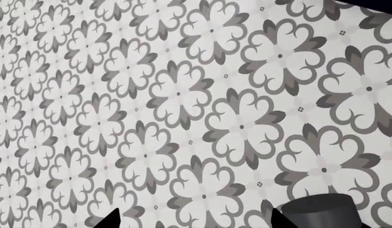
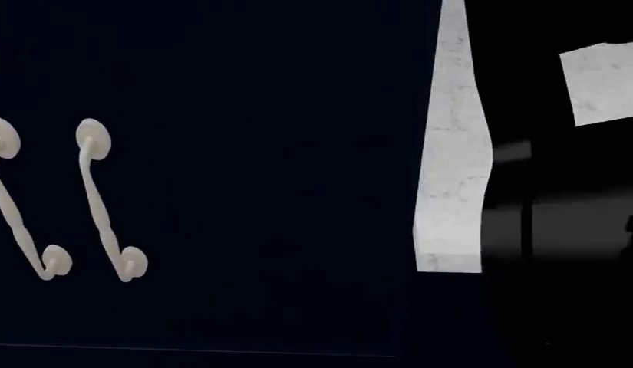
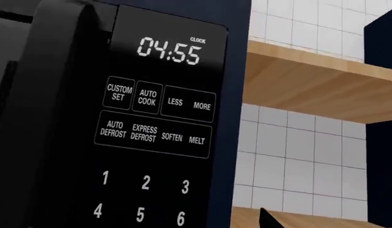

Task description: Press the stop button on the microwave

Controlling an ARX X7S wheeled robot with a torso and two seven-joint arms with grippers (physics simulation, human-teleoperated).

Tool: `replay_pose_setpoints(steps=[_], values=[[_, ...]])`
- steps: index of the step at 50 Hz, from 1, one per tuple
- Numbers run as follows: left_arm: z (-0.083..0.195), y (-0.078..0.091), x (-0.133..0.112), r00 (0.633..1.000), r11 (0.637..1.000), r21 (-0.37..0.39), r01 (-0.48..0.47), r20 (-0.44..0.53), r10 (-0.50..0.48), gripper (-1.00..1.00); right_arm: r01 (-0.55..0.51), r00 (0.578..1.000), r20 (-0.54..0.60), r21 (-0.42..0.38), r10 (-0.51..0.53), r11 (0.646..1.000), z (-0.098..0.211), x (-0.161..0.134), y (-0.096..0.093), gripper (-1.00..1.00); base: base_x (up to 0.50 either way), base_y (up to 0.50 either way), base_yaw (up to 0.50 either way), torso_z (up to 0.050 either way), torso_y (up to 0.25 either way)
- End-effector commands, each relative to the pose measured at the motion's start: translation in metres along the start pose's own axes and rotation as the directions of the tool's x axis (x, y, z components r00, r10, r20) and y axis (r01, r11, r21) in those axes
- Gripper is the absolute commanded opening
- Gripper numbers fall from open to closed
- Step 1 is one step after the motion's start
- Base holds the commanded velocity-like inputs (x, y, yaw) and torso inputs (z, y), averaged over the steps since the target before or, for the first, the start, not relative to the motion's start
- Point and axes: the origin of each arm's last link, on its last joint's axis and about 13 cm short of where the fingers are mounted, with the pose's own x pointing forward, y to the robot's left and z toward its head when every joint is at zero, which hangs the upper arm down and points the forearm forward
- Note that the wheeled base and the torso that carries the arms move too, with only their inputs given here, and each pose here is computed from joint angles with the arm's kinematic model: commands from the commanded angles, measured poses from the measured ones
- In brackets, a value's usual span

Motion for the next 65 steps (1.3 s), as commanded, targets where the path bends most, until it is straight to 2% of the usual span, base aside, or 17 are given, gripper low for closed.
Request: replay_pose_setpoints(steps=[1,5,8,27,33,44,50,65], values=[[-0.001,0.000,0.000,1.000,1.000,0.000,-0.001,-0.002,0.001,1.00,-0.029,0.994,0.103,-0.005,0.029,1.000,0.050,-0.016,0.000,1.00,0.00,0.00,0.00,0.048,0.139],[-0.001,0.000,0.000,1.000,1.000,0.000,-0.001,-0.002,0.001,1.00,-0.034,0.994,0.108,0.030,0.031,0.999,0.053,-0.019,0.000,1.00,0.00,0.00,0.00,0.048,0.139],[-0.001,0.000,0.000,1.000,1.000,0.000,-0.001,-0.002,0.001,1.00,-0.049,0.996,0.079,0.059,0.045,0.997,0.039,-0.019,0.002,1.00,0.00,0.00,0.00,0.048,0.138],[-0.001,0.000,0.000,1.000,1.000,0.000,-0.001,-0.002,0.001,1.00,-0.067,0.990,0.126,0.033,0.062,0.997,0.035,-0.018,0.006,1.00,0.10,-0.05,0.00,0.048,0.139],[-0.001,0.000,0.000,1.000,1.000,0.000,-0.001,-0.002,0.001,1.00,-0.100,0.988,0.126,0.051,0.093,0.994,0.033,-0.017,0.007,1.00,0.17,-0.09,0.00,0.048,0.139],[-0.001,0.000,0.000,1.000,1.000,0.000,-0.001,-0.002,0.001,1.00,-0.087,0.990,0.118,0.059,0.080,0.994,0.030,-0.016,0.005,1.00,0.05,-0.03,0.00,0.047,0.134],[-0.001,0.000,0.000,1.000,1.000,0.000,-0.001,-0.002,0.001,1.00,-0.063,0.996,0.074,0.069,0.058,0.996,0.023,-0.016,0.005,1.00,0.00,0.00,0.00,0.002,0.000],[-0.001,0.000,0.000,1.000,1.000,0.000,-0.001,-0.002,0.001,1.00,-0.063,0.996,0.074,0.069,0.058,0.996,0.023,-0.016,0.005,1.00,0.00,0.00,0.00,0.000,0.000]])
